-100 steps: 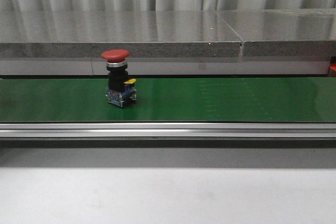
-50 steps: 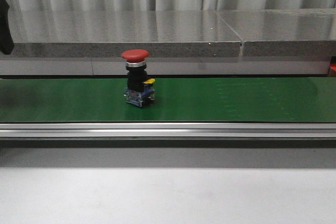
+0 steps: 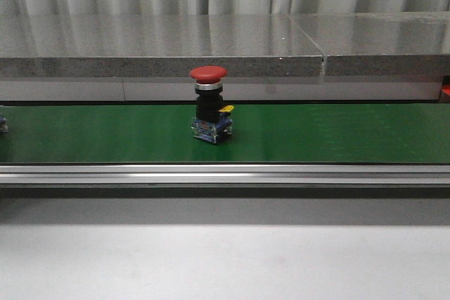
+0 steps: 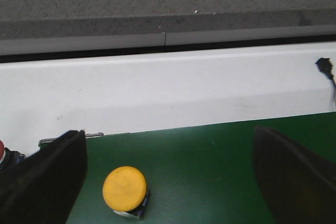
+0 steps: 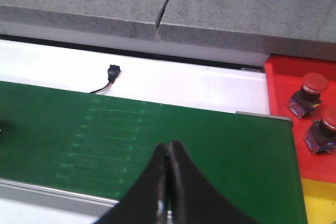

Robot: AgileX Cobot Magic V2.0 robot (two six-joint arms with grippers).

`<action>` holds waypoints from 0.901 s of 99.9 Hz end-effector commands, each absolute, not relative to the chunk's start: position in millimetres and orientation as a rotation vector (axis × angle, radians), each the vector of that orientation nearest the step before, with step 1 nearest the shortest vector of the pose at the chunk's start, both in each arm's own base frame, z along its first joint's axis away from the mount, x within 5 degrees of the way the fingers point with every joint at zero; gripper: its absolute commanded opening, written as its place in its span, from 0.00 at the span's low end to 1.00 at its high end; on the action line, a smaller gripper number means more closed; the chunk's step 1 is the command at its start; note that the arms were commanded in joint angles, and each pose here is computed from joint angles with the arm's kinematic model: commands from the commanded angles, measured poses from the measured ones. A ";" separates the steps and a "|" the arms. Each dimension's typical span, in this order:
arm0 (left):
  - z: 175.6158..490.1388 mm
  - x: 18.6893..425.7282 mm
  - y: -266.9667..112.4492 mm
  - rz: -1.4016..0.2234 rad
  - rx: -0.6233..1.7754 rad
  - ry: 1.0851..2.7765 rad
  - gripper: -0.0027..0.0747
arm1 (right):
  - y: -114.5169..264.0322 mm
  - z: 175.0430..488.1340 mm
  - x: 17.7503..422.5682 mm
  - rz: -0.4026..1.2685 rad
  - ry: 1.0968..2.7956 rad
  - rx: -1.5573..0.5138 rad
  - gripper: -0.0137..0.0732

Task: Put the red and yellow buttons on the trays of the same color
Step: 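Lower the yellow button onto the belt start and open the left gripper, then grasp the red button arriving at the belt end with the right gripper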

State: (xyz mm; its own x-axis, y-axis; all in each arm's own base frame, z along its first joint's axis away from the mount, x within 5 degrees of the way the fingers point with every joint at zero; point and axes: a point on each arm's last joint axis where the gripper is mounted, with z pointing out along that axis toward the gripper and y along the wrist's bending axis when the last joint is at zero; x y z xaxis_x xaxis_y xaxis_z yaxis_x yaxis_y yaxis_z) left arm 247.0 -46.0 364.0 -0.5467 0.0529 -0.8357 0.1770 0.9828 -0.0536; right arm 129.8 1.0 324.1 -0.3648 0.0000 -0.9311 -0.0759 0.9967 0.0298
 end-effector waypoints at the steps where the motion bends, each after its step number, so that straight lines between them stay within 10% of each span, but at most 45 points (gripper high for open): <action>1: 384.2 221.3 -46.3 -0.199 0.153 1.971 0.77 | -1.3 338.7 130.9 0.050 1.851 -0.035 0.08; 50: 341.8 89.3 -20.3 -0.203 0.148 1.740 0.71 | -1.3 338.7 130.9 0.050 1.851 -0.035 0.08; 90: 321.4 62.9 -15.2 -0.213 0.142 1.686 0.02 | -1.3 338.7 130.9 0.050 1.851 -0.035 0.08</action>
